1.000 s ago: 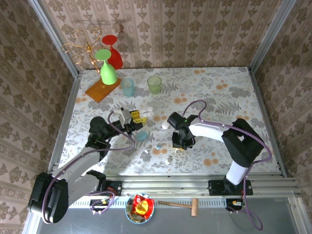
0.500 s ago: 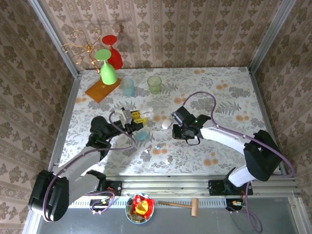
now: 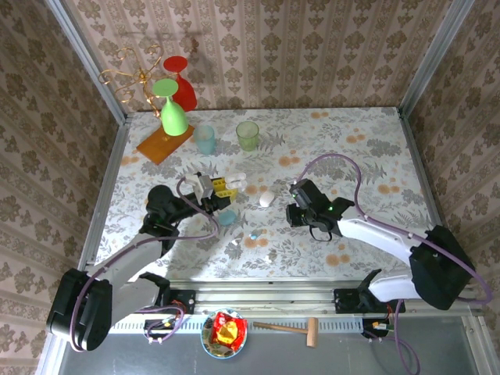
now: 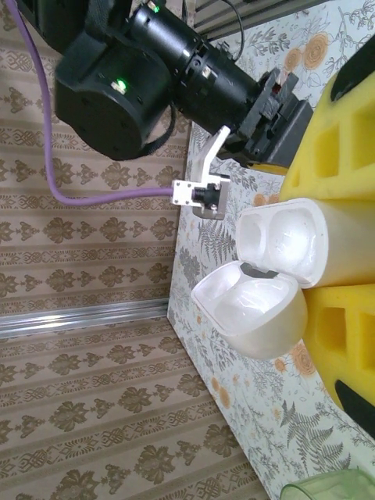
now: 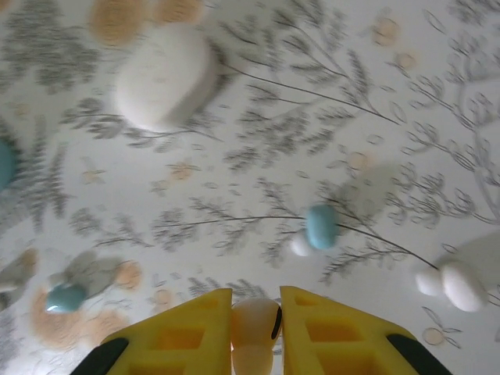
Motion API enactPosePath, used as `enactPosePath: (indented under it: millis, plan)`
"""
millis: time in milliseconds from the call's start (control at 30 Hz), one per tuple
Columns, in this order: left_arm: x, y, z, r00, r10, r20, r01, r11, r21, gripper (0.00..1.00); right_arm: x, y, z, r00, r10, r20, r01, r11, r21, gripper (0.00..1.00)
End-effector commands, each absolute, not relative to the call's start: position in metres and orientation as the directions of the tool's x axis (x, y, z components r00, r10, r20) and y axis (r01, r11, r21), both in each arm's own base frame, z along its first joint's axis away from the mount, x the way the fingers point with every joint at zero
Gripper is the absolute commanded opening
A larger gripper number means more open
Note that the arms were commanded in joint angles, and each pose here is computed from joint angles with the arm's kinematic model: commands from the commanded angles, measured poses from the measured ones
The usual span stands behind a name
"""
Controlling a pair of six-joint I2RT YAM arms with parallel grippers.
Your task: Insert the wireless bluetooth earbuds into the charging case
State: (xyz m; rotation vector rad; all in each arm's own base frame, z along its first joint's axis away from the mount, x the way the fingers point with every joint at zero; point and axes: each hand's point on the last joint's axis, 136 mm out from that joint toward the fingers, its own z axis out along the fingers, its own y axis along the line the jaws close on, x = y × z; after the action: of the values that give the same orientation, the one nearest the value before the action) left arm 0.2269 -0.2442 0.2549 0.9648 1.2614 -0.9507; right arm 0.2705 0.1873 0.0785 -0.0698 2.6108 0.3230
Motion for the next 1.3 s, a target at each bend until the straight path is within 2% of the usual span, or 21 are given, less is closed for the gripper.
enactPosePath:
  millis: [0,100,233,467,700,900,933,1167,1267]
  plan:
    - [0.224,-0.248,0.271,0.126,-0.062,-0.990,0.949,0.299,0.102,0.00,0.253,0.155,0.045,-0.930,0.131,-0.344,0.095,0.988,0.122,0.19]
    - [0.225,-0.248,0.271,0.126,-0.059,-0.990,0.948,0.302,0.102,0.00,0.239,0.149,0.028,-0.940,0.232,-0.248,0.209,0.971,0.117,0.19]
    - [0.227,-0.249,0.270,0.126,-0.055,-0.990,0.948,0.299,0.104,0.00,0.225,0.156,0.012,-0.943,0.295,-0.155,0.272,0.951,0.149,0.23]
    - [0.228,-0.251,0.271,0.125,-0.056,-0.991,0.951,0.292,0.104,0.00,0.221,0.170,0.012,-0.939,0.330,-0.095,0.304,0.928,0.216,0.45]
    - [0.229,-0.251,0.269,0.119,-0.054,-0.991,0.950,0.296,0.098,0.00,0.211,0.189,0.015,-0.939,0.344,-0.016,0.322,0.893,0.314,0.47]
    - [0.231,-0.251,0.269,0.118,-0.052,-0.992,0.949,0.299,0.097,0.00,0.212,0.202,0.030,-0.945,0.326,-0.028,0.287,0.866,0.409,0.48]
    - [0.224,-0.258,0.269,0.116,-0.055,-0.992,0.958,0.272,0.097,0.00,0.212,0.202,0.034,-0.950,0.309,-0.045,0.263,0.870,0.417,0.48]
    - [0.223,-0.259,0.271,0.125,-0.057,-0.991,0.957,0.269,0.105,0.00,0.205,0.161,0.043,-0.977,0.142,-0.157,0.094,0.956,0.279,0.48]
    - [0.223,-0.259,0.271,0.125,-0.058,-0.990,0.957,0.270,0.106,0.00,0.213,0.158,0.041,-0.974,0.122,-0.189,0.064,0.956,0.287,0.45]
